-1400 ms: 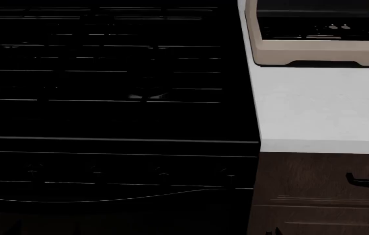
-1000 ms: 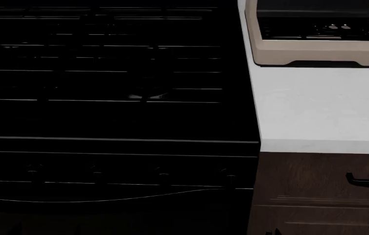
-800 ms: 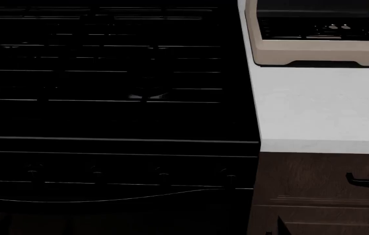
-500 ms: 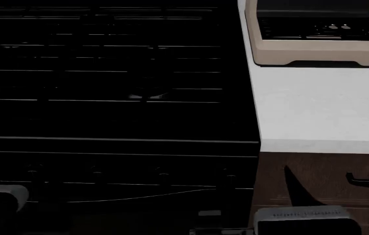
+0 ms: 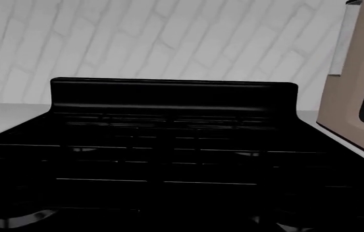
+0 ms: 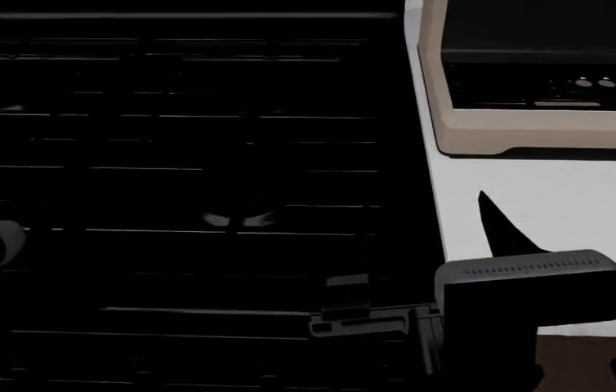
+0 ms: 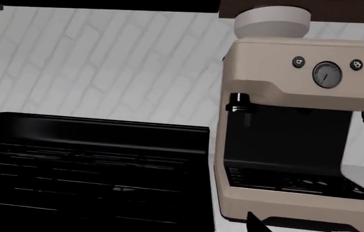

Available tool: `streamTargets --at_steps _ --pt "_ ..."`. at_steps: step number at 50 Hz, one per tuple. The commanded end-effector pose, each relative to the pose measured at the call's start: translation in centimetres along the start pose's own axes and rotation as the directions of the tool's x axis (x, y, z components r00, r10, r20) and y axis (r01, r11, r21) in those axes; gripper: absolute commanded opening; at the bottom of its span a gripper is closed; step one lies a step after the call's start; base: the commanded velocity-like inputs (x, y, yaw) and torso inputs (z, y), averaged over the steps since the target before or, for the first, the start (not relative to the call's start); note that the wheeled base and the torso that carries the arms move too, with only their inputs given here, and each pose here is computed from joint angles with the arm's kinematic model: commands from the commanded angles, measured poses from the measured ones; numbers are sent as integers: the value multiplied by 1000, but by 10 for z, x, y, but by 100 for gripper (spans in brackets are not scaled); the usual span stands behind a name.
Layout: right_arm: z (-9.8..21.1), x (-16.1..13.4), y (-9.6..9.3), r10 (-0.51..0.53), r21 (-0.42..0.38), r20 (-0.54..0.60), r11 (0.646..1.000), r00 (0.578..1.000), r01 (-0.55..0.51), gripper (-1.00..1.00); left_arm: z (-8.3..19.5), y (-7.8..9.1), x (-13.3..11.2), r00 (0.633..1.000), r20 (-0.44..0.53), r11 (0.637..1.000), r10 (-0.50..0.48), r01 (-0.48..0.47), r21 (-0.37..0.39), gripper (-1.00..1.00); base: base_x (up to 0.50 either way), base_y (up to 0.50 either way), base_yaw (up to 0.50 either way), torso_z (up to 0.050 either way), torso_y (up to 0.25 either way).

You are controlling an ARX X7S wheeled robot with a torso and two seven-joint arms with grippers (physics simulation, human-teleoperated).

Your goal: Press the start button on the microwave

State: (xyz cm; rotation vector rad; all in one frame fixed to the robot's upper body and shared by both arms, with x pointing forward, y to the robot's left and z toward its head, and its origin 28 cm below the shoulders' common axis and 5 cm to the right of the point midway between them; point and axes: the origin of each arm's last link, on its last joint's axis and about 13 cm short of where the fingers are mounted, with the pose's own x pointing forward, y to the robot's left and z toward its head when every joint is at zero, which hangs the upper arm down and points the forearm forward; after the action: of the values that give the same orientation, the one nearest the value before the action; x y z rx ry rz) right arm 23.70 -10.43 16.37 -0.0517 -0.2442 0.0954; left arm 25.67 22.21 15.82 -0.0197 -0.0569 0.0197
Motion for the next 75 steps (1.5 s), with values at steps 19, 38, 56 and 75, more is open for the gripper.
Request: streamTargets --at_steps 19,38,56,75 --pt "7 1 4 45 45 20 998 999 -46 100 -1 1 -1 1000 -26 1000 -1 1 -10 100 454 105 0 0 1" --pt "8 -4 5 62 49 38 997 997 -64 100 0 -1 -4 1000 -25 1000 -9 9 -11 100 218 -137 0 0 0" --pt "7 -12 3 27 44 54 999 998 -29 100 -3 -1 -4 1000 -15 1000 -11 11 -5 100 202 0 0 0 1" --pt "86 -31 -4 6 -53 320 999 947 12 100 -3 -3 -3 1000 -16 1000 -13 13 -7 100 0 0 0 0 0"
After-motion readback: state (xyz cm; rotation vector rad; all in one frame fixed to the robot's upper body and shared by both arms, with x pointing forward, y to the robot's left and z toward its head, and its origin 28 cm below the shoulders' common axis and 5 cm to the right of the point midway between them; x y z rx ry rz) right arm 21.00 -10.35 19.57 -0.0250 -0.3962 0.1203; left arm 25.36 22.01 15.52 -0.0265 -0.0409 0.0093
